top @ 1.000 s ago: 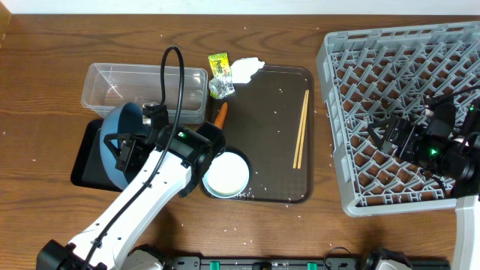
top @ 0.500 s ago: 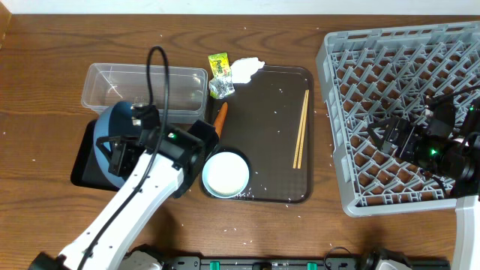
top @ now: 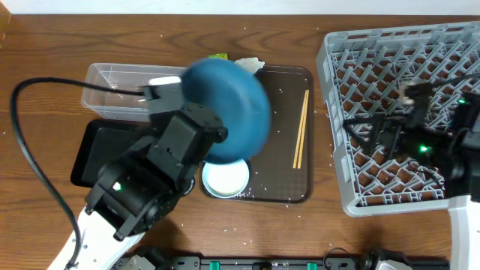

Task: Sort waste into correct bins and load items into the dishwasher rack
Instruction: 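Pass the blue plate from the left to the right gripper, then set the blue plate into the dish rack with the right gripper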

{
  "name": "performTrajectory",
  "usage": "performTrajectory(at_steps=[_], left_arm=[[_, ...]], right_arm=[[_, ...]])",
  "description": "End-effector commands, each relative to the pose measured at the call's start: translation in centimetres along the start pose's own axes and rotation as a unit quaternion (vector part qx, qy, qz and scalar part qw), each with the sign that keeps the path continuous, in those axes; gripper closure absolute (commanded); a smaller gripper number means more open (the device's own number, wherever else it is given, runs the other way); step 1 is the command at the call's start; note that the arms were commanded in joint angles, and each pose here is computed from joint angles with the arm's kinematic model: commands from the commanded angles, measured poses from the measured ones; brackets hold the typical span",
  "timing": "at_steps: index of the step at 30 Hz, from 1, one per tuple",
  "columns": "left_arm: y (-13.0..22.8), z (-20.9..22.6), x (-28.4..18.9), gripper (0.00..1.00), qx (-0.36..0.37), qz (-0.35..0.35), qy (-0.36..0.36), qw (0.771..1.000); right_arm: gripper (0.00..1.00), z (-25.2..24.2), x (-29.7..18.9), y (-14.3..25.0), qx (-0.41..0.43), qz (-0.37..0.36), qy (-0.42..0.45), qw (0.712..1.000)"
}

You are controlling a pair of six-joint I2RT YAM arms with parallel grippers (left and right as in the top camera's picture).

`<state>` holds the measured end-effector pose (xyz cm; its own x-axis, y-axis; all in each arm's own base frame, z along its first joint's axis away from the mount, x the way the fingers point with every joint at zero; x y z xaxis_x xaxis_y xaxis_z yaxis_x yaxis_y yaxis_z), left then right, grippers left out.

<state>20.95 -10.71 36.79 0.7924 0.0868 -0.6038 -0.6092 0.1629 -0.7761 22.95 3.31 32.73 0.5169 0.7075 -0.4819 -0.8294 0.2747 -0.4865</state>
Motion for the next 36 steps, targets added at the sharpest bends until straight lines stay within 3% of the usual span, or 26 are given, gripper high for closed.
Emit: performTrajectory(at_steps=[1, 4, 11, 12, 13, 15, 16, 19, 22, 23, 26, 31, 34, 36], left_arm=[[-0.1, -2.7, -0.6, 0.94, 0.043, 0.010, 0.116, 0.992], [-0.2, -3.5, -1.0, 0.94, 0.049, 0.002, 0.135, 0.990], [-0.5, -4.4, -2.2, 0.94, 0.053, -0.023, 0.163, 0.985], [-0.5, -4.5, -2.5, 0.94, 0.052, -0.028, 0.170, 0.984], [-0.6, -4.6, -2.7, 0.94, 0.051, -0.032, 0.177, 0.982], [-0.7, -4.6, -3.0, 0.94, 0.049, -0.039, 0.184, 0.981], [-0.7, -4.6, -3.0, 0.94, 0.049, -0.039, 0.184, 0.981], [-0.7, -4.6, -3.0, 0.94, 0.050, -0.037, 0.183, 0.981], [-0.7, -4.6, -3.0, 0.40, 0.050, -0.037, 0.183, 0.981], [-0.7, -4.6, -3.0, 0.34, 0.049, -0.038, 0.183, 0.981], [-0.8, -4.3, -3.3, 0.30, 0.045, -0.044, 0.185, 0.981], [-1.0, -3.9, -4.0, 0.29, 0.037, -0.057, 0.190, 0.979], [-1.0, -3.6, -4.2, 0.29, 0.034, -0.061, 0.191, 0.979], [-0.9, -3.5, -4.3, 0.29, 0.034, -0.061, 0.192, 0.979]], right_arm=[[0.12, 3.1, 1.4, 1.2, -0.084, 0.047, -0.106, 0.990], [0.12, 4.6, 2.8, 2.1, -0.138, 0.070, -0.111, 0.982], [0.20, 4.4, 5.8, 2.5, -0.156, 0.069, 0.020, 0.985], [0.25, 4.5, 6.2, 2.5, -0.160, 0.072, 0.021, 0.984], [0.38, 4.6, 6.6, 2.5, -0.162, 0.076, 0.017, 0.984], [0.84, 4.8, 7.3, 2.5, -0.156, 0.080, 0.013, 0.984], [0.99, 4.7, 7.5, 2.4, -0.153, 0.080, 0.013, 0.985], [0.99, 4.3, 7.5, 1.8, -0.141, 0.060, 0.039, 0.987], [0.99, 2.9, 6.7, 0.5, -0.099, 0.002, 0.123, 0.987], [0.99, 2.1, 6.1, -0.1, -0.091, -0.025, 0.164, 0.982], [0.99, -0.5, 3.6, -2.1, -0.054, -0.125, 0.306, 0.942], [0.99, -4.1, -2.3, -6.2, 0.000, -0.327, 0.527, 0.784], [0.99, -5.0, -4.8, -8.0, 0.019, -0.409, 0.592, 0.695], [0.99, -5.6, -5.8, -9.3, 0.015, -0.435, 0.617, 0.656]])
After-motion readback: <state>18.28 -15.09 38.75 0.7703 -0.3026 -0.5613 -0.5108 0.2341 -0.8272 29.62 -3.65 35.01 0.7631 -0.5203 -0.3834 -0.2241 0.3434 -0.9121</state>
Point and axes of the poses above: each gripper's point midway between its finger pads, its own x axis out along the fingers, its own z axis along the line the jaws close on, y = z × x, the point moved 8 cm from there along -x, back along the fingers, and after that the axes turned 13 degrees about x, right-handed, at the moved point
